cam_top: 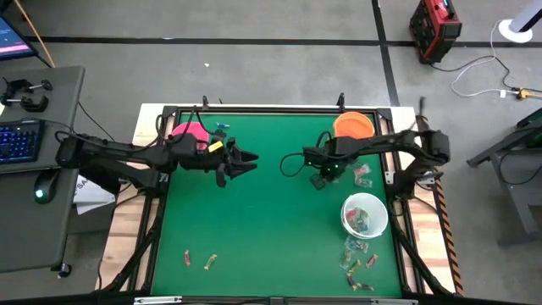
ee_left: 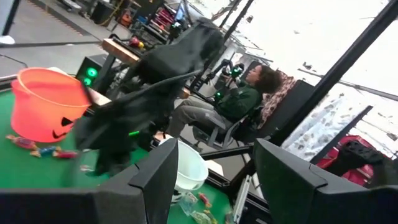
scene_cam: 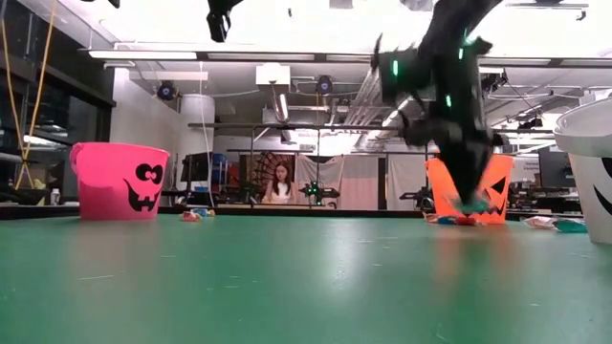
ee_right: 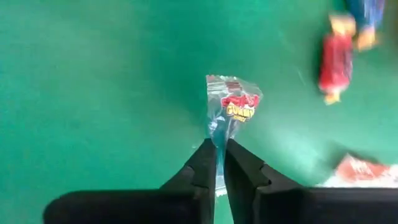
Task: Sort candy by brand, put in halloween buckets
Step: Put the blue gummy into the white bucket
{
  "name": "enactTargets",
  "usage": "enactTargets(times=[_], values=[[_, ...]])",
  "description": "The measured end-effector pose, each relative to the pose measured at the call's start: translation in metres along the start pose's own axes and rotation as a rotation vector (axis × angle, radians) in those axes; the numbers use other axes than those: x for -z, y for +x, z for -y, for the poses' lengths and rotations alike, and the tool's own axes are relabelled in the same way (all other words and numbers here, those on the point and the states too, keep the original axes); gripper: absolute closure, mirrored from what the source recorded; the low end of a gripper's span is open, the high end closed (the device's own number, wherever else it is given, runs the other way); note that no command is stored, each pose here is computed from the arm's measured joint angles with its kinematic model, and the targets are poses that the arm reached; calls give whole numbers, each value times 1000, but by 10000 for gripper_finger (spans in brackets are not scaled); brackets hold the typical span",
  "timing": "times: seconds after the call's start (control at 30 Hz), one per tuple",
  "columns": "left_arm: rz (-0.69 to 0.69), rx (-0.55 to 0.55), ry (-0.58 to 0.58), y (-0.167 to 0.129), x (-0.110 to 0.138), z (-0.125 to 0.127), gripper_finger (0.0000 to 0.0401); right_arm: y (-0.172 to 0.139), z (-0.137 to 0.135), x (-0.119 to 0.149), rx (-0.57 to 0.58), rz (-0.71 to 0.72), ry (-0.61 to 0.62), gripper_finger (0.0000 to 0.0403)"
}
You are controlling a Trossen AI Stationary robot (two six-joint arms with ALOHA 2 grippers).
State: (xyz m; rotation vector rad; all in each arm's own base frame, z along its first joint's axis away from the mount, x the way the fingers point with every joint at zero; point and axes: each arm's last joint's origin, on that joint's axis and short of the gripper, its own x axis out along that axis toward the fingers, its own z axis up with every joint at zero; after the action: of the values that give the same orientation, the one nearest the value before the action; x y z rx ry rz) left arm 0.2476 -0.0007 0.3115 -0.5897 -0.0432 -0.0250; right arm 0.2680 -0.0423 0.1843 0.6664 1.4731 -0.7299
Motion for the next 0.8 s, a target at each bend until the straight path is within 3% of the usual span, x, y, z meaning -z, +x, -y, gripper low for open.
enactTargets(times=[0.1, 0.2, 0.33, 0.5, 0.63, 0.8], values=[[10, -14, 1, 0, -2, -3, 204, -36, -10, 23, -36, 47, -84, 387], [20, -32, 1, 0, -4, -6, 204, -76, -18, 55, -143, 149, -117, 398], [31, -47, 1, 0, -5, -7, 204, -106, -18, 109, -254, 219, -57, 393], [43, -66, 1, 0, -5, -8, 204, -117, -17, 165, -298, 215, 24, 399], [56, -86, 1, 0, -5, -8, 204, -112, -15, 189, -226, 139, 29, 401], [60, -94, 19, 0, -6, -9, 204, -103, -10, 198, -58, 37, 56, 400]])
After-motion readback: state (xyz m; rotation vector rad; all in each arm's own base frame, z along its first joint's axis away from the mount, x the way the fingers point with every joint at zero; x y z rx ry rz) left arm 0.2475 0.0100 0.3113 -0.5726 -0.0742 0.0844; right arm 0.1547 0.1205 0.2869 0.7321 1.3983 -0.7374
